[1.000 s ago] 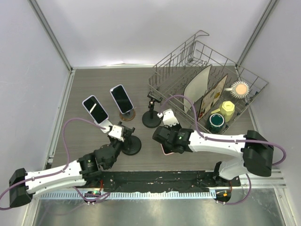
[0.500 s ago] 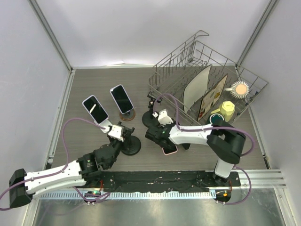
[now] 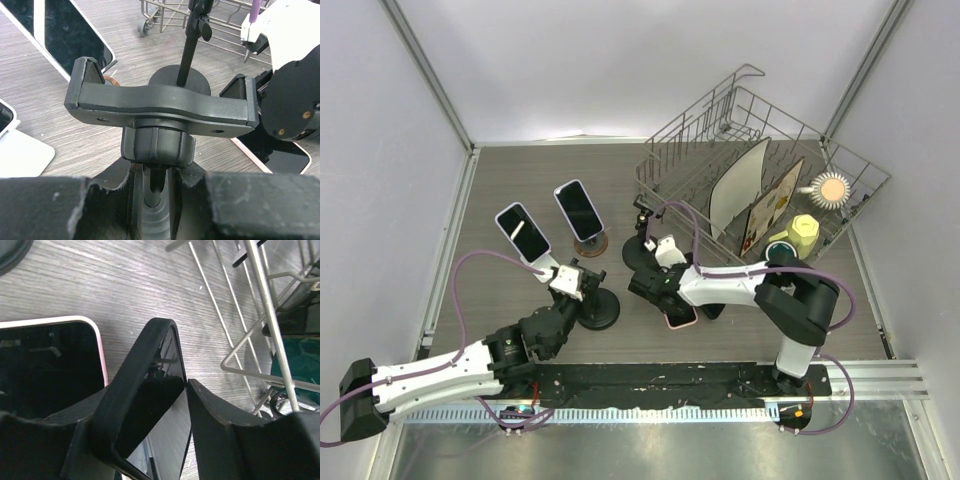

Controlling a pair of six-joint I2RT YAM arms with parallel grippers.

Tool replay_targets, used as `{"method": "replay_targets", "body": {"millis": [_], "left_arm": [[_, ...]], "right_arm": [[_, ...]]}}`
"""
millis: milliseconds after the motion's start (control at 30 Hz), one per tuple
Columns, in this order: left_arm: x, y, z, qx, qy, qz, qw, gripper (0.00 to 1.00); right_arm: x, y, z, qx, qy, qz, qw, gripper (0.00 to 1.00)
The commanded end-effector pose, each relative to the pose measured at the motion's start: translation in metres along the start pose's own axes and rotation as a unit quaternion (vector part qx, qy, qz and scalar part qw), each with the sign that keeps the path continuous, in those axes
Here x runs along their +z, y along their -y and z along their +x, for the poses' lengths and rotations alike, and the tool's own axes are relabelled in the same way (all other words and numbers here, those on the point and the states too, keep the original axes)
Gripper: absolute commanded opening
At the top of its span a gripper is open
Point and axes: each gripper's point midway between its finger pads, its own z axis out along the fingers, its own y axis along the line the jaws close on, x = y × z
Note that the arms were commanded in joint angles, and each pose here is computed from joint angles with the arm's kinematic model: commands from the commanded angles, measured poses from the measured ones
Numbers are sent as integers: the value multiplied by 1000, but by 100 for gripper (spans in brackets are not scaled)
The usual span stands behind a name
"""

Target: Remove the phone from the phone stand

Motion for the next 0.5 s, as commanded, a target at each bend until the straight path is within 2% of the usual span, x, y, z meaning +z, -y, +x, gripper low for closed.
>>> {"method": "replay_targets", "body": {"millis": [0, 200, 467], "left_arm": [[1, 2, -18, -22, 18, -6, 1000, 0], [1, 3, -19, -22, 17, -1, 1000, 0], [1, 5, -17, -23, 15, 2, 1000, 0]], "right_arm": [[-7, -6, -13, 51, 7, -50, 997, 60], [-3, 0, -9, 60, -5, -51, 997, 66], [-9, -4, -13, 71, 2, -98, 993, 76]]}}
